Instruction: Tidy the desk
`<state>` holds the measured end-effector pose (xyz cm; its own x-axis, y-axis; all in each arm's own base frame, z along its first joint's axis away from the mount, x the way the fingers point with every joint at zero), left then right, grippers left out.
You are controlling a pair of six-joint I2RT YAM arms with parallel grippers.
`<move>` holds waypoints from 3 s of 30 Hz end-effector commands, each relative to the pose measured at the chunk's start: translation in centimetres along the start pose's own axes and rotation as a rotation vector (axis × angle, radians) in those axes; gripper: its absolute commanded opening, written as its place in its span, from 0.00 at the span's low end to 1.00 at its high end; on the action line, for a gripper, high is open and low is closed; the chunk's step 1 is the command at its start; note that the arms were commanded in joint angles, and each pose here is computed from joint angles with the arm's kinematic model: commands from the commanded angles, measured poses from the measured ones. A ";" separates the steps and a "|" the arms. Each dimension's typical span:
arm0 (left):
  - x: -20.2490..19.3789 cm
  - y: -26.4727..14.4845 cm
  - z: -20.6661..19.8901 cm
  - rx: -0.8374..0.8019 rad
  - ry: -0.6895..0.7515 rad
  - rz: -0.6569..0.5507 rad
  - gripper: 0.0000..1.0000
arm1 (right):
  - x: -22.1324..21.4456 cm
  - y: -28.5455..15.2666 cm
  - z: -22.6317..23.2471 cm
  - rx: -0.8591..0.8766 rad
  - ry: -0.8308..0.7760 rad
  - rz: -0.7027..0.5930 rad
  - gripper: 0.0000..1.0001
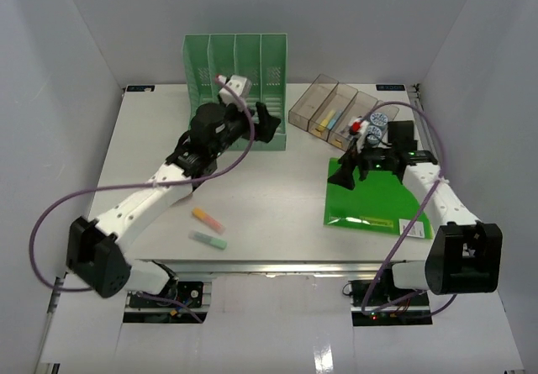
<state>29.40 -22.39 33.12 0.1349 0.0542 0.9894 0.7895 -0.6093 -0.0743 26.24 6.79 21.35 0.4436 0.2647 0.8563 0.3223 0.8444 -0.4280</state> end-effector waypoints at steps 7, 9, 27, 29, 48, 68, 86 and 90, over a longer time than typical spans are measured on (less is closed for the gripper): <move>-4.1 -20.5 1.7 0.308 -0.156 -0.111 0.94 | 4.0 15.8 9.0 0.292 -0.222 0.389 0.90; -4.8 -22.5 1.7 0.306 -0.174 -0.183 0.94 | 5.9 17.9 11.4 0.293 -0.233 0.386 0.90; -6.3 -27.4 2.6 0.423 -0.209 -0.299 0.96 | 2.1 34.3 22.0 0.086 -0.026 0.443 0.89; -6.3 -27.5 2.6 0.423 -0.210 -0.304 0.96 | 1.1 34.9 21.9 0.050 -0.036 0.451 0.87; -6.1 -28.2 2.5 0.409 -0.226 -0.348 0.96 | -4.5 35.0 20.2 -0.282 -0.260 0.515 0.54; -6.3 -28.1 2.4 0.390 -0.235 -0.342 0.96 | 5.9 23.1 8.0 -0.365 -0.111 0.299 0.08; -6.5 -27.5 2.4 0.394 -0.224 -0.310 0.97 | 15.3 10.6 -12.5 -0.724 0.486 -0.239 0.08; -6.5 -27.2 2.4 0.397 -0.222 -0.300 0.97 | 15.2 11.8 -14.8 -0.753 0.511 -0.262 0.08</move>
<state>7.96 -3.76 28.87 -0.0775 0.3974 0.9144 0.9701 -0.1816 0.1612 47.09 12.45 24.02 0.5801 -0.1764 0.7952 0.8080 0.2480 -0.5344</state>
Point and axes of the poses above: each gripper's point midway between its finger pads, its own y axis out along the fingers, its own z axis along the line the jaws close on, x = y × z, the point moved 10 cm from there along -y, back along the fingers, and after that the axes turned 7 degrees about y, right-handed, at the moved point
